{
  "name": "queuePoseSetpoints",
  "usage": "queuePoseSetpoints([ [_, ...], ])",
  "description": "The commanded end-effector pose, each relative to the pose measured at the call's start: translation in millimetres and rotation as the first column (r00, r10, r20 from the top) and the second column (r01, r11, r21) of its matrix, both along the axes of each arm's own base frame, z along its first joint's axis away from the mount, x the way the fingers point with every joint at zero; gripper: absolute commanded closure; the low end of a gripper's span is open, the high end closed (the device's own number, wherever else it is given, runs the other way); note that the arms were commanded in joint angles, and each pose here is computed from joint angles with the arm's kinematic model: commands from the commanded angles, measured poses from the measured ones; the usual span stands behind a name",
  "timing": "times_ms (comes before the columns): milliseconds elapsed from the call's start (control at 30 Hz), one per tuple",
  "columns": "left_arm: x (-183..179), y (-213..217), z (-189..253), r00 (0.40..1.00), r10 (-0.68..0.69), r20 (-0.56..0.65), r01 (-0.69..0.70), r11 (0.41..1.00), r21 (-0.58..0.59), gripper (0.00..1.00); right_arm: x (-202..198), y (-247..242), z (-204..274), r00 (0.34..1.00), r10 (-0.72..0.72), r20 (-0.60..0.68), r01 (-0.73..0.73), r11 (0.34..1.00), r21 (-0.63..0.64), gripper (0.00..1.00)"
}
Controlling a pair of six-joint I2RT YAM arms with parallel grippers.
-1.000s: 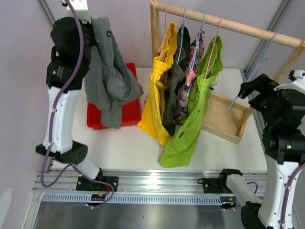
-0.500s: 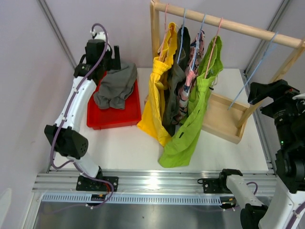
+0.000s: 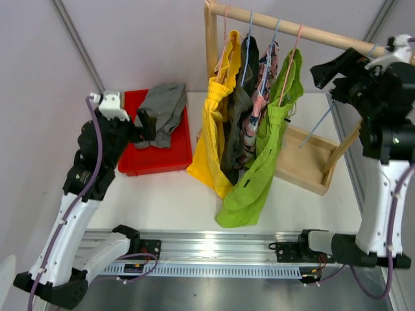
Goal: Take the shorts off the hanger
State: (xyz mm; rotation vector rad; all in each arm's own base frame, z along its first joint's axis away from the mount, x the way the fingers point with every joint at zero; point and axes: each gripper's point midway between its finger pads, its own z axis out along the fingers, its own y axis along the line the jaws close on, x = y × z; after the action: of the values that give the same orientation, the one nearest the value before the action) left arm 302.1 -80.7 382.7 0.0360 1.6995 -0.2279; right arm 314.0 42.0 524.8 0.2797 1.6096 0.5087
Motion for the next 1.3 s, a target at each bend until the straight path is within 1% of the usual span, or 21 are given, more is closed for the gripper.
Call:
queuePoseSetpoints([
  [0,-1,-17,-40,0.996,-0.076,-0.056,0.074,0.997,-0.034,0.01,26,22,-4,0.998,0.066,-0.002,-0.066,0.998,0.012,0.06],
  [33,-2,-15,-59,0.994,-0.067,-0.088,0.065,0.998,-0.028,0.01,33,25,-7,0.998,0.063,-0.009,-0.063,0.998,0.010,0.07],
  [67,-7,-15,-58,0.994,-0.072,-0.076,0.070,0.997,-0.040,0.01,44,30,-14,0.997,0.069,-0.027,-0.069,0.998,0.006,0.07],
  [100,-7,-16,-63,0.994,-0.077,-0.073,0.075,0.996,-0.040,0.01,46,44,-16,0.994,0.100,-0.033,-0.100,0.995,0.001,0.07],
  [167,-8,-15,-72,0.994,-0.074,-0.077,0.071,0.997,-0.041,0.01,61,53,-29,0.993,0.094,-0.071,-0.095,0.995,-0.014,0.07],
  [200,-7,-15,-76,0.994,-0.072,-0.081,0.069,0.997,-0.038,0.01,62,64,-29,0.991,0.114,-0.073,-0.115,0.993,-0.021,0.07],
  [433,-6,-16,-78,0.993,-0.074,-0.087,0.071,0.997,-0.036,0.01,74,82,-45,0.990,0.104,-0.095,-0.107,0.994,-0.030,0.08],
  [533,-7,-16,-76,0.994,-0.079,-0.081,0.076,0.996,-0.038,0.01,81,89,-52,0.988,0.114,-0.107,-0.117,0.993,-0.026,0.11],
  [633,-8,-16,-75,0.994,-0.079,-0.080,0.076,0.996,-0.038,0.01,90,92,-60,0.989,0.092,-0.118,-0.097,0.995,-0.034,0.25],
  [667,-8,-16,-77,0.994,-0.077,-0.083,0.074,0.997,-0.037,0.01,92,96,-61,0.989,0.095,-0.117,-0.100,0.994,-0.035,0.34],
  [700,-8,-16,-76,0.994,-0.077,-0.082,0.074,0.996,-0.039,0.01,94,97,-63,0.988,0.095,-0.120,-0.100,0.994,-0.036,0.40],
  [833,-9,-16,-77,0.993,-0.080,-0.084,0.077,0.996,-0.038,0.01,102,104,-72,0.985,0.100,-0.139,-0.106,0.994,-0.035,0.55],
  [867,-9,-16,-78,0.993,-0.080,-0.086,0.077,0.996,-0.039,0.01,104,105,-74,0.985,0.100,-0.142,-0.106,0.994,-0.036,0.70],
  [933,-8,-16,-78,0.993,-0.078,-0.086,0.075,0.996,-0.038,0.01,103,108,-74,0.985,0.101,-0.142,-0.108,0.993,-0.042,0.87],
  [967,-8,-17,-79,0.993,-0.081,-0.089,0.078,0.996,-0.037,0.01,103,106,-73,0.986,0.090,-0.138,-0.097,0.994,-0.047,1.00],
  [1033,-9,-17,-78,0.992,-0.088,-0.086,0.085,0.996,-0.037,0.01,100,106,-72,0.987,0.088,-0.137,-0.096,0.994,-0.054,1.00],
  [1100,-12,-23,-77,0.989,-0.123,-0.081,0.120,0.992,-0.039,0.01,97,103,-68,0.989,0.077,-0.126,-0.085,0.994,-0.062,1.00],
  [1167,-17,-33,-69,0.984,-0.173,-0.044,0.172,0.985,-0.032,0.01,94,98,-63,0.991,0.059,-0.119,-0.067,0.995,-0.067,1.00],
  [1200,-21,-38,-65,0.981,-0.192,-0.030,0.192,0.981,-0.025,0.01,89,96,-58,0.993,0.055,-0.106,-0.063,0.995,-0.071,1.00],
  [1233,-28,-53,-56,0.971,-0.240,-0.012,0.240,0.971,-0.003,0.01,86,93,-53,0.994,0.050,-0.095,-0.057,0.996,-0.072,1.00],
  [1267,-29,-55,-53,0.974,-0.225,-0.010,0.225,0.974,0.018,0.01,83,91,-49,0.995,0.044,-0.089,-0.050,0.996,-0.073,1.00],
])
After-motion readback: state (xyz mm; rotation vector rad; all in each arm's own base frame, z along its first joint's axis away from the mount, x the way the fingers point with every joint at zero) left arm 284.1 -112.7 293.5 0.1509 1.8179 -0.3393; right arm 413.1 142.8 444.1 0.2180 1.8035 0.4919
